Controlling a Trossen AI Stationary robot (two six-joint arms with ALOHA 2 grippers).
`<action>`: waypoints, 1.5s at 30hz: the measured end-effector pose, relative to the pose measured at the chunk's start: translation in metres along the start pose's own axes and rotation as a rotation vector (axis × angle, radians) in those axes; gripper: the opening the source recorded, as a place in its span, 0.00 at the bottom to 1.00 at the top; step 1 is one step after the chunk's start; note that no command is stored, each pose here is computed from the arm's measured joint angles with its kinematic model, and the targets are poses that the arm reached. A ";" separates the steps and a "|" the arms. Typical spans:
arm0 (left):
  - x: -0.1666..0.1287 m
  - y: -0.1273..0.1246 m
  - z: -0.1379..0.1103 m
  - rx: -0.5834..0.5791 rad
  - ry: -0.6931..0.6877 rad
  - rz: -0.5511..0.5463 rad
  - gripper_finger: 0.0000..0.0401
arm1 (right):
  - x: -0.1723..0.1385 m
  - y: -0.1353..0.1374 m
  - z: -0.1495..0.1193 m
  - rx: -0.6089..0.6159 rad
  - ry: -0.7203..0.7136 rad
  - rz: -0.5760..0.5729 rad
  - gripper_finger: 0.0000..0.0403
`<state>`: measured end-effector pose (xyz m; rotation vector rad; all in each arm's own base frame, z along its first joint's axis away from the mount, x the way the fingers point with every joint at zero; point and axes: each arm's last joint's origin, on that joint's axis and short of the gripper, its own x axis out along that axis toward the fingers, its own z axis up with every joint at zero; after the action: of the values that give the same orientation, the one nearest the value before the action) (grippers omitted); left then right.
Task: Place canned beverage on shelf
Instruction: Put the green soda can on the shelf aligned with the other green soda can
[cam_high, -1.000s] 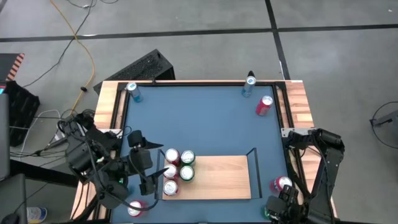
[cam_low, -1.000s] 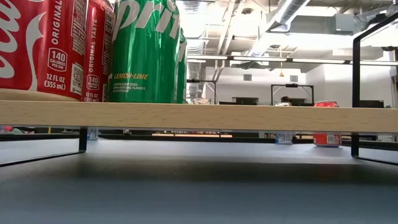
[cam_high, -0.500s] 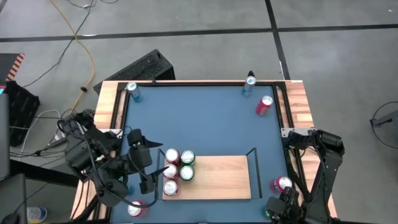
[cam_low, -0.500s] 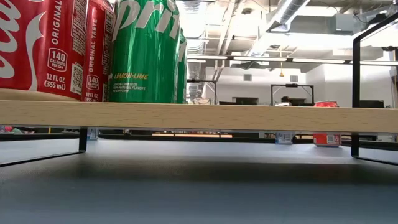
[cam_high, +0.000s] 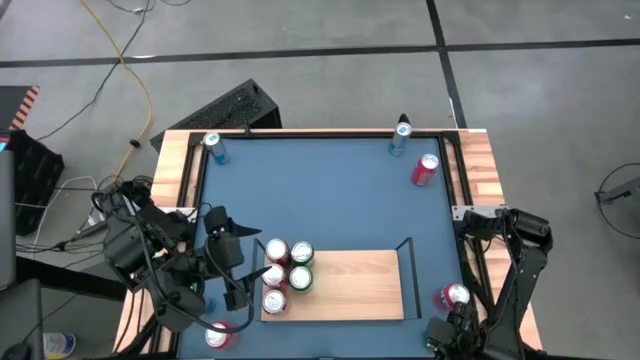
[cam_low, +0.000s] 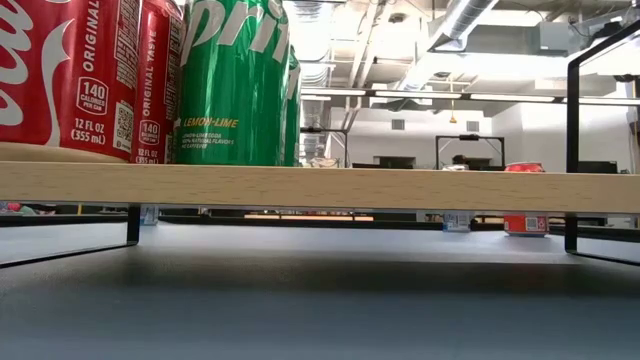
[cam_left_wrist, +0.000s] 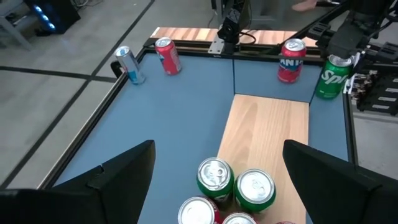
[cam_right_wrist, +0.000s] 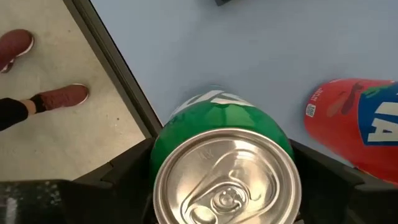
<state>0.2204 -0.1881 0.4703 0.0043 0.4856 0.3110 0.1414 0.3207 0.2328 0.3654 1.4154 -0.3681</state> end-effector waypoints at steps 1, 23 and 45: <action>0.000 0.000 0.000 0.001 0.000 0.002 0.85 | 0.000 0.000 0.001 0.002 0.007 -0.001 0.79; -0.004 0.003 -0.001 0.058 0.002 0.011 0.85 | -0.029 0.015 0.040 -0.001 0.047 0.112 0.67; -0.032 -0.005 -0.011 0.067 -0.015 -0.085 0.85 | -0.166 -0.009 0.170 -0.255 -0.244 0.462 0.67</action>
<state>0.1901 -0.2028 0.4751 0.0511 0.4802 0.2117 0.2676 0.2404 0.4177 0.4098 1.0825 0.1414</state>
